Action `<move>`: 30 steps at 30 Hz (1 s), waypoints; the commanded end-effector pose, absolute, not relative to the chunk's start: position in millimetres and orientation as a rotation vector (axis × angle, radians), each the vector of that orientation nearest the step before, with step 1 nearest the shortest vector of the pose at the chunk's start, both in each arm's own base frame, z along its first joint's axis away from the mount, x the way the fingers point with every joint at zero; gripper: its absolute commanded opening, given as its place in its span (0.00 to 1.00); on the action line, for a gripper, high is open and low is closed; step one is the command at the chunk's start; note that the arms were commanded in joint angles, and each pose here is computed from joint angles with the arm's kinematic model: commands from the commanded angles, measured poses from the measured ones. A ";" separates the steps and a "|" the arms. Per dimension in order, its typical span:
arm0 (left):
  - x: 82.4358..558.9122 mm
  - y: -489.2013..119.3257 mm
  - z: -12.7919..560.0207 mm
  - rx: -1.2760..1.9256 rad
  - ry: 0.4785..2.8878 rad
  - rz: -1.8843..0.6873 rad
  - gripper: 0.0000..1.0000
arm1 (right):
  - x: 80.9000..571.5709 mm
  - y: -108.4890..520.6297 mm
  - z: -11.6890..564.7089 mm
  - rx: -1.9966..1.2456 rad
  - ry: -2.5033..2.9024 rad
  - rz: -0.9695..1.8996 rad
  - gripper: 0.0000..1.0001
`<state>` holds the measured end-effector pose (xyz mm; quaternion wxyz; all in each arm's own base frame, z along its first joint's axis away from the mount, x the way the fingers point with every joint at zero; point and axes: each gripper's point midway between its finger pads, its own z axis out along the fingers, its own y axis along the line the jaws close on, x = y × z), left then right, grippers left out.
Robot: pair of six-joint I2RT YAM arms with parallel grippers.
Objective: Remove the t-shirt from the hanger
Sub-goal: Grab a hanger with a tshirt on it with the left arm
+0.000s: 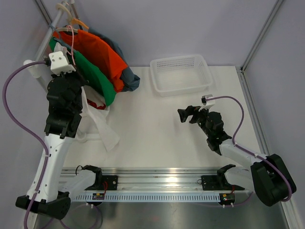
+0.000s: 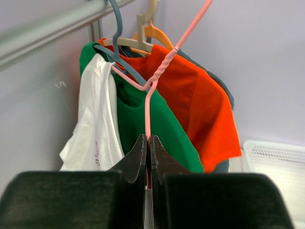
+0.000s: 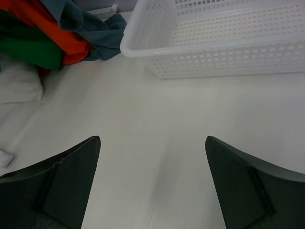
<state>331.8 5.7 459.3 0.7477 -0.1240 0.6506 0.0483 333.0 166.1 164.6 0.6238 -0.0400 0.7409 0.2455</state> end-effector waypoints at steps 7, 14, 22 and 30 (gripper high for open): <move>305.2 -12.2 447.0 -0.196 1.397 -0.002 0.00 | 338.8 202.8 204.5 -0.233 1.594 0.694 0.99; 306.2 -25.9 419.4 -0.089 1.425 -0.023 0.00 | 336.3 266.2 256.1 -0.464 1.482 0.831 1.00; 266.9 -26.1 401.2 0.008 1.565 -0.020 0.00 | 343.9 297.1 274.1 -0.528 1.454 0.899 0.99; 203.1 -47.0 420.9 0.214 1.502 -0.151 0.00 | 344.5 310.6 252.1 -0.544 1.492 0.924 0.98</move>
